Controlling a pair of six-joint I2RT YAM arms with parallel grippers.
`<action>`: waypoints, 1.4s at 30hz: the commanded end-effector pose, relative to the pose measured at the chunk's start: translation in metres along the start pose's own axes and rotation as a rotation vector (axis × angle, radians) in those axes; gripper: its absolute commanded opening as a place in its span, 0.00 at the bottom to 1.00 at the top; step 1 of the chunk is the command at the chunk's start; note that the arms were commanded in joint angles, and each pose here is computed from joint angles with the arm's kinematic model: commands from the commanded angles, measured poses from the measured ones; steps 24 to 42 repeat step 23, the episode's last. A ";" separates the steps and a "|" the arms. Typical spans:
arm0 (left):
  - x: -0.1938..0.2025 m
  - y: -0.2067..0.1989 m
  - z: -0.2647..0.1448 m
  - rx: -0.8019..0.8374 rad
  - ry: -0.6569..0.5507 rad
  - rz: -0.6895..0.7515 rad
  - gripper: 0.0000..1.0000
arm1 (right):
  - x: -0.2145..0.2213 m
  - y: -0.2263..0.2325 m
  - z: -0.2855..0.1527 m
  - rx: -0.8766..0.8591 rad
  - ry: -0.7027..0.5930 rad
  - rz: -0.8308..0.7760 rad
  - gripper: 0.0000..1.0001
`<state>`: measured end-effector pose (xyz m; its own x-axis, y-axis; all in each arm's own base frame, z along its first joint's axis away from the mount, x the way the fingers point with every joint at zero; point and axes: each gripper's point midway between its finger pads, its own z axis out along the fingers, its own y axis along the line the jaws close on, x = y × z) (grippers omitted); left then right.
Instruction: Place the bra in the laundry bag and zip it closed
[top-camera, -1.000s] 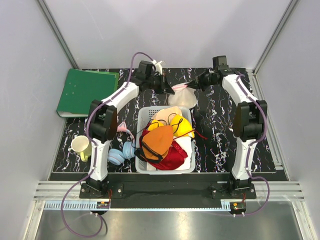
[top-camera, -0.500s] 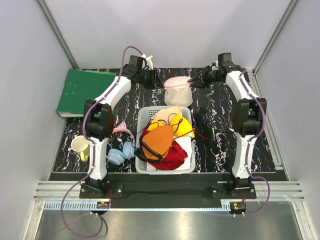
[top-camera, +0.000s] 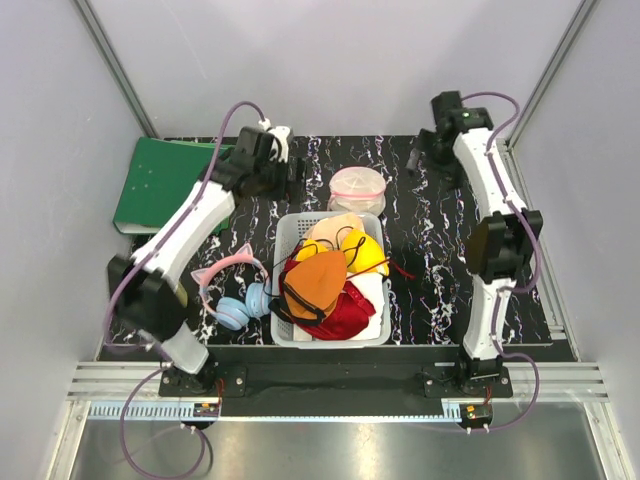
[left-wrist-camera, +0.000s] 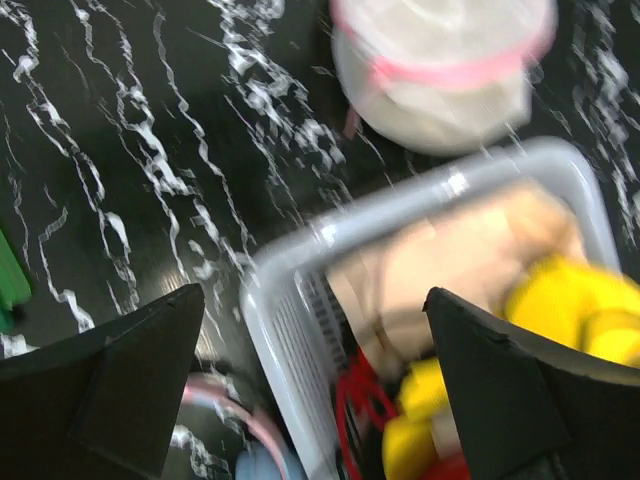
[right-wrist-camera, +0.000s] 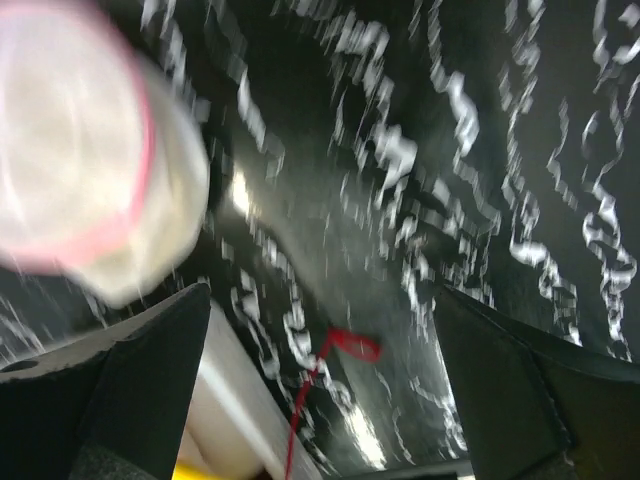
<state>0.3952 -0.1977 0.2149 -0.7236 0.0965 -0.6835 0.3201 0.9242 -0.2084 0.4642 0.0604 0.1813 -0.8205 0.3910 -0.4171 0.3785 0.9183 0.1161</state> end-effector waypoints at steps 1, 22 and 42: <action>0.009 -0.011 -0.074 -0.016 -0.180 0.069 0.99 | 0.035 0.022 -0.094 -0.077 -0.211 -0.129 1.00; 0.175 -0.027 -0.170 0.481 -0.660 -0.405 0.99 | 0.260 -0.057 -0.118 -0.817 -0.234 0.577 1.00; 0.171 -0.032 -0.174 0.516 -0.677 -0.399 0.99 | 0.263 -0.058 -0.118 -0.843 -0.236 0.591 1.00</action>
